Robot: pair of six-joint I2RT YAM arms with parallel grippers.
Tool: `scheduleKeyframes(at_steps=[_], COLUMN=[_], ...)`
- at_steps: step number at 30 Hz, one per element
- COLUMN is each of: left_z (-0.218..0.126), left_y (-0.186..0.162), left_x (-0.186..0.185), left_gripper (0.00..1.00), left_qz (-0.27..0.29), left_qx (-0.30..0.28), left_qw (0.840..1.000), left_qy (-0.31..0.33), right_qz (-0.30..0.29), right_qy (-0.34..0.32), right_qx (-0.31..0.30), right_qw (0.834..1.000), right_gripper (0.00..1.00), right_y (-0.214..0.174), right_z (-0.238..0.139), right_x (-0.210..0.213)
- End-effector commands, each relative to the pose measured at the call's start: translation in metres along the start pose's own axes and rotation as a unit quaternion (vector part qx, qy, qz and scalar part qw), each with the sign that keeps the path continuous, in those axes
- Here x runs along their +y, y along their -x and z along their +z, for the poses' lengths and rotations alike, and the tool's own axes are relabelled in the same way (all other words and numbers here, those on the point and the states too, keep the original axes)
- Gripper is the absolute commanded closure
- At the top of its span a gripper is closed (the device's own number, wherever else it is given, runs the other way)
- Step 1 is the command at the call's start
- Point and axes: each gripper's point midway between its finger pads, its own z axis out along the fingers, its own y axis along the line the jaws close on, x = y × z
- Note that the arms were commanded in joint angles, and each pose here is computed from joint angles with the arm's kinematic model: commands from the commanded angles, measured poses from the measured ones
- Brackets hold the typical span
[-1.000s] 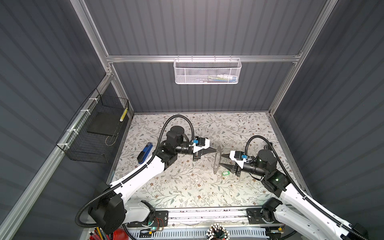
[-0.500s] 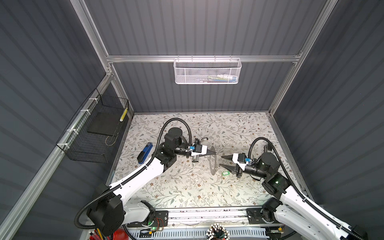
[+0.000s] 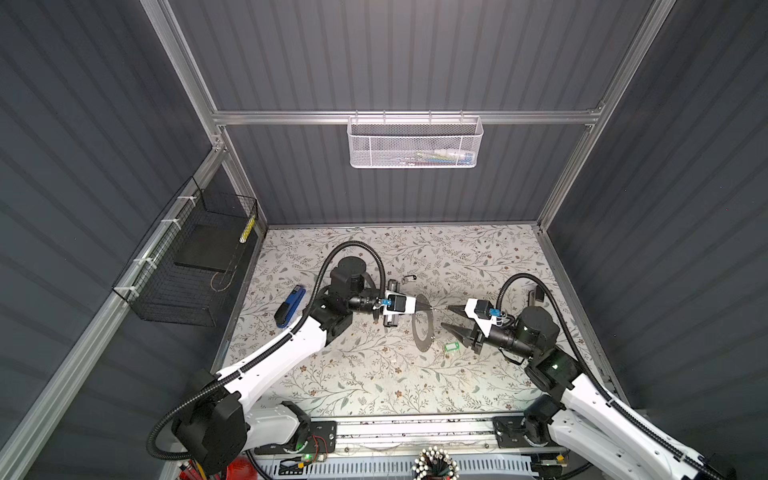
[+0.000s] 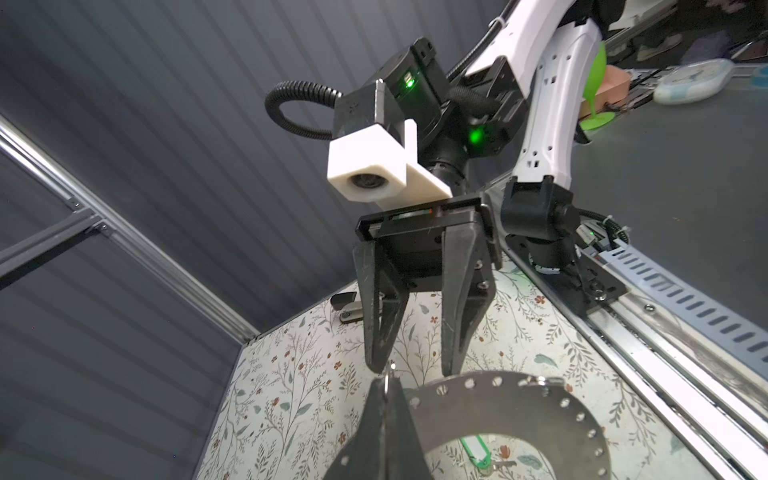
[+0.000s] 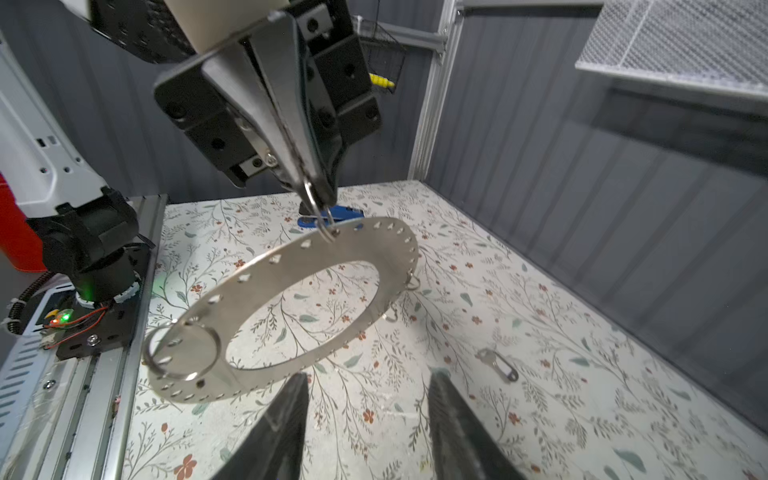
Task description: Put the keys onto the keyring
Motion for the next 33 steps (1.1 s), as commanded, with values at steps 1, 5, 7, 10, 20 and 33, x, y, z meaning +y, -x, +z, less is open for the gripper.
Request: scheduleKeyframes(at_steps=[1,5,7,10,20,33], left_z=[-0.004,-0.007,-0.012,-0.021,-0.049,-0.056], left_y=[-0.01,-0.028,-0.036,-0.046,-0.081,-0.087], left_x=[0.006,0.005,0.008,0.012,0.013,0.01], left_gripper=[1.0,1.0,1.0,1.0,1.0,1.0], left_qz=[-0.013,-0.032,-0.044,-0.063,-0.098,-0.095], left_qx=[0.018,0.029,0.033,0.04,0.066,0.074], left_qw=[0.999,0.997,0.995,0.991,0.978,0.972], left_qy=[0.043,0.069,0.088,0.109,0.173,0.2], right_qz=[0.038,0.082,0.091,0.081,-0.05,-0.211], right_qy=[-0.024,-0.028,-0.023,-0.038,-0.016,0.142], right_qx=[0.035,0.077,0.119,0.168,0.361,0.432], right_qw=[0.998,0.993,0.988,0.982,0.931,0.865], right_gripper=[0.51,0.52,0.52,0.5,0.57,0.64], right_y=[-0.006,-0.024,-0.038,-0.052,-0.122,-0.182], right_z=[-0.004,-0.004,-0.005,-0.008,-0.03,-0.029], right_x=[-0.008,-0.007,-0.006,-0.011,-0.019,-0.009])
